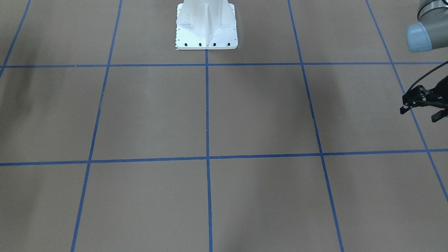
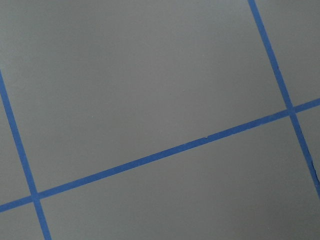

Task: Left arm hands cup to right arm to dump lemon

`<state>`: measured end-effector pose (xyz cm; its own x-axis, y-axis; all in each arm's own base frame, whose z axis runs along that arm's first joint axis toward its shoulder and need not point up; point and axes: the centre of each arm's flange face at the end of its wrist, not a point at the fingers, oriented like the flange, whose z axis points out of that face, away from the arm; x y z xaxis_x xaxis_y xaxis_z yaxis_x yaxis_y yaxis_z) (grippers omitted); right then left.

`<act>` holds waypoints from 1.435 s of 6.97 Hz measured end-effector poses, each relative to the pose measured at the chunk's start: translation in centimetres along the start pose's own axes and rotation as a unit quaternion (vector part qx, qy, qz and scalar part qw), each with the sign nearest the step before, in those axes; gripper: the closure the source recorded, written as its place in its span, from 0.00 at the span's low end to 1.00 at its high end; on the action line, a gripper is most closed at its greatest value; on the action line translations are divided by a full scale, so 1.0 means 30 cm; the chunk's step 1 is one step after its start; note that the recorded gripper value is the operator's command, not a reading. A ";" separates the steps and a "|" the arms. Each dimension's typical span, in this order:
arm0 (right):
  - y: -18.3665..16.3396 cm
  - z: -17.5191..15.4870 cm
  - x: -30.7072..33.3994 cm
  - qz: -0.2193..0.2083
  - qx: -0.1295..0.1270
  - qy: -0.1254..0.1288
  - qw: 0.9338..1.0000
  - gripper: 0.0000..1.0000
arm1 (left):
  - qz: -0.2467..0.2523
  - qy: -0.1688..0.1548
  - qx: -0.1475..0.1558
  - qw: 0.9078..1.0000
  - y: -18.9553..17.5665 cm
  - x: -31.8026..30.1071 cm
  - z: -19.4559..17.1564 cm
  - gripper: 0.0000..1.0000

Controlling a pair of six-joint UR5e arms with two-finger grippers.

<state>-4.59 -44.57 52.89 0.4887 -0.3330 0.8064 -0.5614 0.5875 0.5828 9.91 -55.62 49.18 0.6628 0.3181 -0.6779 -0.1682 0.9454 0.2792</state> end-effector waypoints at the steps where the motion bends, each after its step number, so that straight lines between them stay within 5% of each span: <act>1: -0.073 0.126 -0.098 -0.003 -0.017 -0.013 1.000 0.63 | -0.001 0.000 -0.001 1.000 -0.001 0.002 0.003 0.00; 3: -0.151 0.425 -0.346 -0.011 -0.042 -0.024 0.999 0.63 | -0.007 0.000 -0.006 1.000 -0.016 0.011 0.009 0.00; 6: -0.053 0.804 -0.767 -0.041 -0.021 0.002 0.999 0.67 | -0.072 0.016 -0.010 0.997 -0.140 0.117 -0.039 0.00; 8: 0.006 0.907 -0.981 -0.079 0.004 0.018 0.997 0.67 | -0.147 0.071 -0.011 0.986 -0.273 0.279 -0.097 0.00; 10: 0.064 0.972 -1.148 -0.166 0.018 0.051 0.985 0.67 | -0.211 0.110 -0.017 0.971 -0.397 0.522 -0.157 0.00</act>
<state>-41.95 -53.49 29.16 0.7124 -0.4255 0.5580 -0.3819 0.4320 0.8170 18.85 -61.55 32.02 0.5064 -0.0941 -0.8572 0.0577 0.9955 -0.0752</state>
